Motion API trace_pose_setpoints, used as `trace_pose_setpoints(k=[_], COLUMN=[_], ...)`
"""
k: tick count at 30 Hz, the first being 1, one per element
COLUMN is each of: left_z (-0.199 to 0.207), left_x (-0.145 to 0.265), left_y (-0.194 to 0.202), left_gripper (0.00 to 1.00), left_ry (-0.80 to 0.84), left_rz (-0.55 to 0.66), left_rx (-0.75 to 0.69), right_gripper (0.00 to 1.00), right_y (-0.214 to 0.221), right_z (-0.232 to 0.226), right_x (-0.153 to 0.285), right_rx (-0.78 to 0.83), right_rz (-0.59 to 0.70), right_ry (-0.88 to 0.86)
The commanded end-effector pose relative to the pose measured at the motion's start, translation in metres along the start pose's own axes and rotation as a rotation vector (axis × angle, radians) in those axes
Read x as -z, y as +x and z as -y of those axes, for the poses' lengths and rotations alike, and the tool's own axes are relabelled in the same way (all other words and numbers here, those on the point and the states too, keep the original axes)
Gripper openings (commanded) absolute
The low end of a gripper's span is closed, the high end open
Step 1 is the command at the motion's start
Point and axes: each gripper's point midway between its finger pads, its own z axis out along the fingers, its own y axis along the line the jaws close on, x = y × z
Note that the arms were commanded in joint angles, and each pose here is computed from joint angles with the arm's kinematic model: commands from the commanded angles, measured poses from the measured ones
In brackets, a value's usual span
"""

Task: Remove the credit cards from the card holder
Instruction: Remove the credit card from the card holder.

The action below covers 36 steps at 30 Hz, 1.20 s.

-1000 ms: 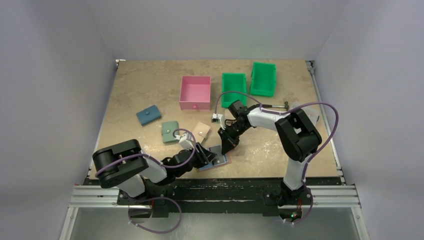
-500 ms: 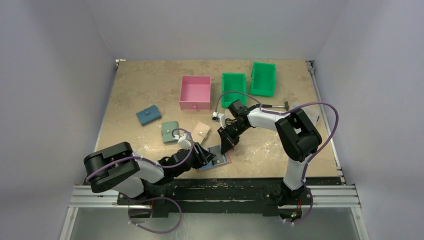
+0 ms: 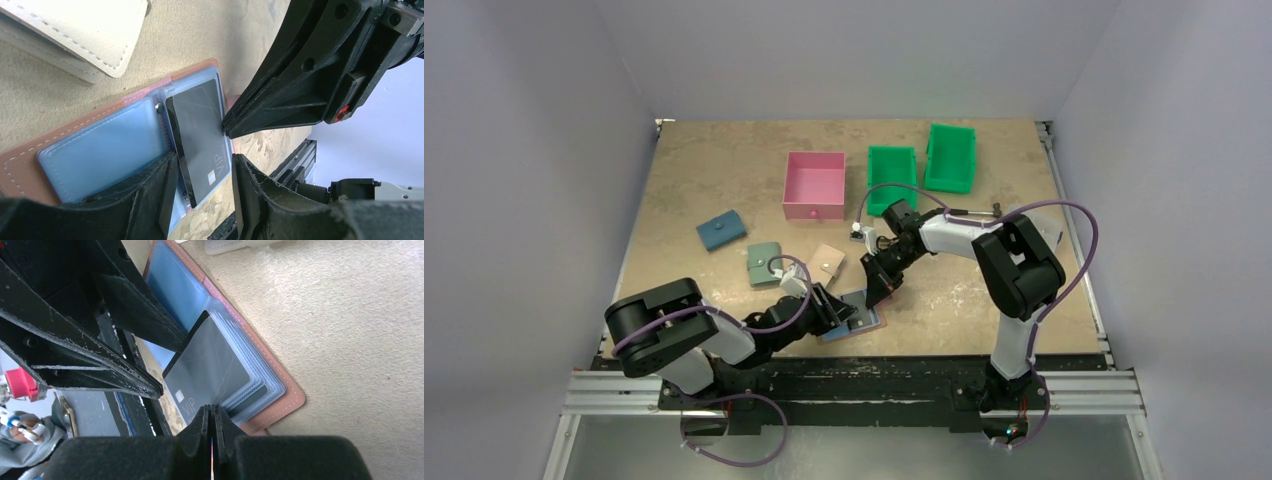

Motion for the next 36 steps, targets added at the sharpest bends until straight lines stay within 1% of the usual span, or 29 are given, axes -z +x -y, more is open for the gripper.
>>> trace_pose_setpoints(k=[1, 4, 7, 9, 11, 16, 22, 24, 26, 27, 28, 36], left_z=[-0.034, -0.032, -0.028, -0.025, -0.021, -0.017, -0.016, -0.018, -0.021, -0.023, -0.024, -0.037], left_x=[0.007, 0.009, 0.011, 0.014, 0.015, 0.014, 0.013, 0.013, 0.013, 0.012, 0.013, 0.02], left_y=[0.008, 0.006, 0.002, -0.001, -0.003, -0.006, -0.005, -0.004, -0.003, -0.003, -0.002, -0.003], left_gripper=[0.47, 0.47, 0.42, 0.39, 0.36, 0.35, 0.28, 0.22, 0.12, 0.02, 0.0, 0.0], left_ry=[-0.109, -0.096, -0.07, -0.049, -0.027, -0.014, -0.008, -0.012, -0.018, -0.022, -0.024, -0.049], left_rz=[-0.031, -0.017, 0.001, 0.013, 0.024, 0.032, 0.03, 0.03, 0.027, 0.027, 0.026, 0.028], left_rx=[-0.01, 0.011, 0.04, 0.059, 0.072, 0.07, 0.069, 0.066, 0.064, 0.061, 0.059, 0.04], right_gripper=[0.05, 0.05, 0.02, 0.02, 0.02, 0.02, 0.04, 0.05, 0.05, 0.06, 0.06, 0.09], right_y=[0.011, 0.013, 0.015, 0.015, 0.016, 0.017, 0.017, 0.017, 0.017, 0.017, 0.016, 0.015], right_z=[0.04, 0.033, 0.015, 0.007, 0.006, 0.006, 0.013, 0.016, 0.017, 0.018, 0.02, 0.046], right_x=[-0.015, -0.017, -0.022, -0.024, -0.026, -0.028, -0.029, -0.028, -0.028, -0.027, -0.026, -0.013], right_rx=[-0.01, -0.001, 0.013, 0.02, 0.017, 0.004, -0.001, -0.004, -0.002, -0.003, -0.005, -0.048], right_rz=[-0.047, -0.06, -0.077, -0.084, -0.088, -0.089, -0.09, -0.092, -0.092, -0.092, -0.09, -0.065], right_ry=[0.181, 0.141, 0.047, 0.013, 0.008, 0.005, 0.042, 0.054, 0.064, 0.072, 0.08, 0.179])
